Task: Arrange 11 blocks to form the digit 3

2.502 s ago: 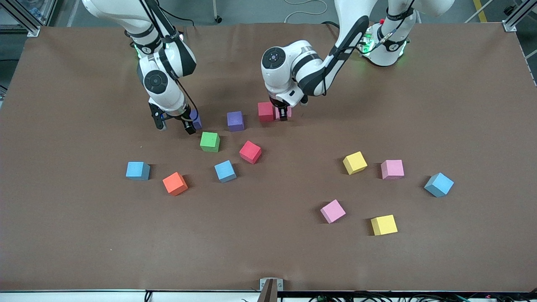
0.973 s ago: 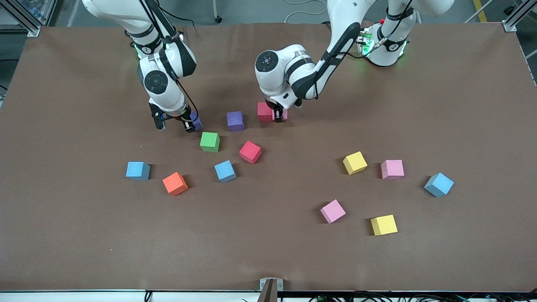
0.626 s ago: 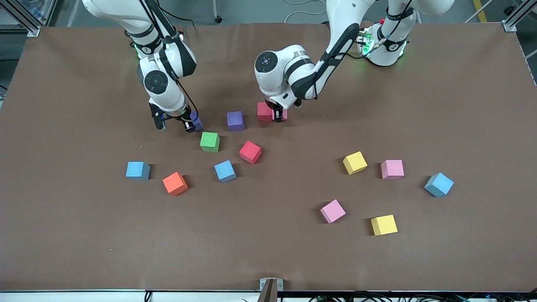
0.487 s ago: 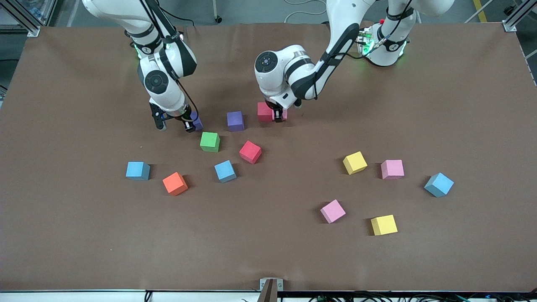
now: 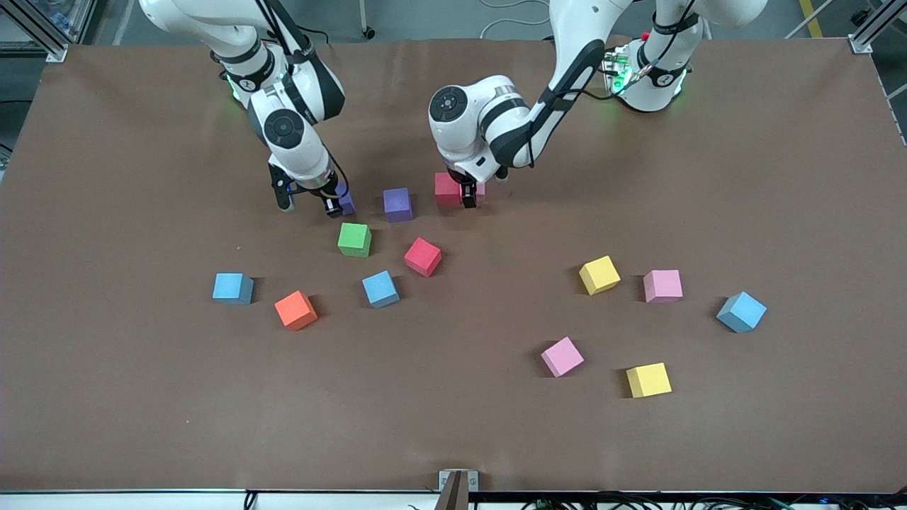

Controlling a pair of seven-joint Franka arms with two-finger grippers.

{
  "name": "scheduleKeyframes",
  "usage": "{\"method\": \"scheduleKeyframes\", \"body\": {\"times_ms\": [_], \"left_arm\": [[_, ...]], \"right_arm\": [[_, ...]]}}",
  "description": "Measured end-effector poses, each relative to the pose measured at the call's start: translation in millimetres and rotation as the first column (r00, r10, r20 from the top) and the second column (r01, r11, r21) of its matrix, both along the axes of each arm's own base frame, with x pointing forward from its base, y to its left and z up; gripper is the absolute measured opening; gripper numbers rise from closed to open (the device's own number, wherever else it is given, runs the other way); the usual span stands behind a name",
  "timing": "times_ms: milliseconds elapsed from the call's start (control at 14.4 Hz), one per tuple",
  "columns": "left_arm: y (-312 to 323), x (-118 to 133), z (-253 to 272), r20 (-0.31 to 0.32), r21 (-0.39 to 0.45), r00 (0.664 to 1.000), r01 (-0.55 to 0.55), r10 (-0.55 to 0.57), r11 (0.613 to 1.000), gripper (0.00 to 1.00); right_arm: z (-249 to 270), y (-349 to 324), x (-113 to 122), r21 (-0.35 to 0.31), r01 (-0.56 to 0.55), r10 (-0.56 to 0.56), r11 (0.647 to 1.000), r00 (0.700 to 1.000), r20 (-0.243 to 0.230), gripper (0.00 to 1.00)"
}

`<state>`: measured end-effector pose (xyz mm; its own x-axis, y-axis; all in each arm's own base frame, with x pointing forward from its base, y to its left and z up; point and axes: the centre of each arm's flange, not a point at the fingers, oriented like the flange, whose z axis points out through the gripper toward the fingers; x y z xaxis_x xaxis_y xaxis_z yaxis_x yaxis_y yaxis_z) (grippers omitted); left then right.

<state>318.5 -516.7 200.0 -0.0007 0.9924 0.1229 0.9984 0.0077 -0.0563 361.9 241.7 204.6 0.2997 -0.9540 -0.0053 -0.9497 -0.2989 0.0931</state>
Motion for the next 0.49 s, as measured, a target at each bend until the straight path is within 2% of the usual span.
{"method": "scheduleKeyframes", "body": {"times_ms": [278, 487], "left_arm": [[-0.8, -2.5, 0.4, -0.007, 0.017, 1.000, 0.005, -0.005, 1.000, 1.00], [-3.7, -1.7, 10.2, -0.008, 0.035, 1.000, 0.007, -0.007, 0.999, 1.00]], "right_arm": [[20.7, 22.4, -15.8, -0.015, 0.027, -0.027, 1.000, 0.999, -0.018, 0.58], [43.2, 42.1, -30.8, -0.012, 0.065, -0.065, 0.998, 0.998, -0.008, 0.58]]}}
